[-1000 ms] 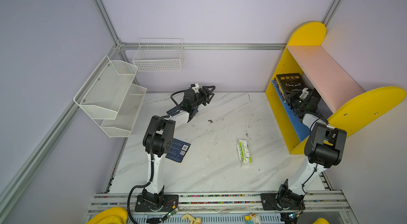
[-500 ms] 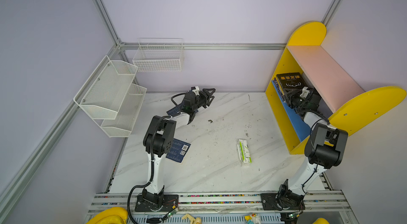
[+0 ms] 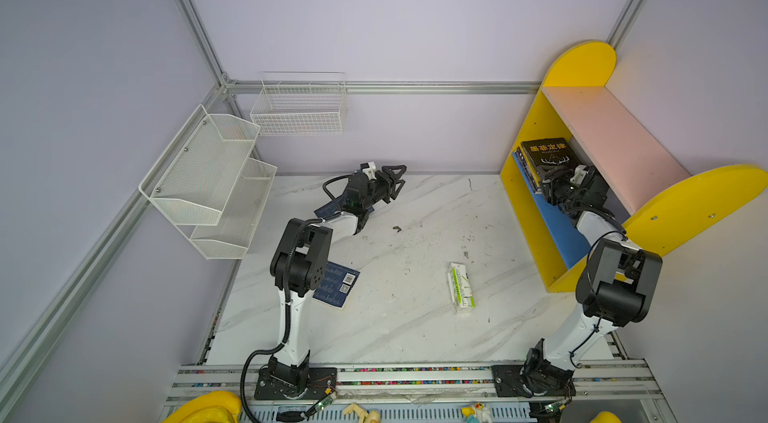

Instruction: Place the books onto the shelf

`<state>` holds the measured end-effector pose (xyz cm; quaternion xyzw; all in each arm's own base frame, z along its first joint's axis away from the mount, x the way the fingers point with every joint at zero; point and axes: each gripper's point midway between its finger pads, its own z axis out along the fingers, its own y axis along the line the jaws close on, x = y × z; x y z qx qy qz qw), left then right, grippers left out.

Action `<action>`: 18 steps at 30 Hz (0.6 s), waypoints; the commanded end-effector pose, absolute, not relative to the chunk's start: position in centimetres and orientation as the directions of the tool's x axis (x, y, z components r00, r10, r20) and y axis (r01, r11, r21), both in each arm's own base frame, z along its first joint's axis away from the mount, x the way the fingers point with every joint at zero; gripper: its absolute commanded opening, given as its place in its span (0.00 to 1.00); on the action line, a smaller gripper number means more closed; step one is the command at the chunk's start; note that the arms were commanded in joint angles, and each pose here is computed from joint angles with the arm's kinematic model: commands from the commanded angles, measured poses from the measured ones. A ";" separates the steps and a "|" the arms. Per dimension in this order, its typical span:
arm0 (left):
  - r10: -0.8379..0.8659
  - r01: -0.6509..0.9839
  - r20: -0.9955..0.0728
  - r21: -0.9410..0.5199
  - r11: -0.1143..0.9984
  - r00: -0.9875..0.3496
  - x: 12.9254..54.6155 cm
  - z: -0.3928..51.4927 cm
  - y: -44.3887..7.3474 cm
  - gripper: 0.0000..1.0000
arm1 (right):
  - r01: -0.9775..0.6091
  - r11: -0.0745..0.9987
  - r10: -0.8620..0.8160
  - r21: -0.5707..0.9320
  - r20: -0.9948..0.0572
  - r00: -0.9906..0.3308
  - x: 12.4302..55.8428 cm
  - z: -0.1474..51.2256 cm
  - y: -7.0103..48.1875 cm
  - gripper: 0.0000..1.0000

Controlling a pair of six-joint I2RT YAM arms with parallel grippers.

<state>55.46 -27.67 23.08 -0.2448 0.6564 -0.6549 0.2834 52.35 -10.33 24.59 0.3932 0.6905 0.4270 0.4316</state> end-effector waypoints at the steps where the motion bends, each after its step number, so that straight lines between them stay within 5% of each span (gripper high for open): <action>1: -0.680 0.094 -0.063 -0.996 -0.008 -0.731 54.5 24.4 -27.9 0.65 | 0.125 0.325 0.930 0.937 -0.294 -0.220 50.4 29.2 -13.1 0.62; 18: -0.665 0.076 -0.038 -0.997 -0.028 -0.746 54.4 23.7 -28.2 0.66 | 0.285 0.364 0.920 0.887 -0.292 -0.262 48.3 25.9 -12.7 0.67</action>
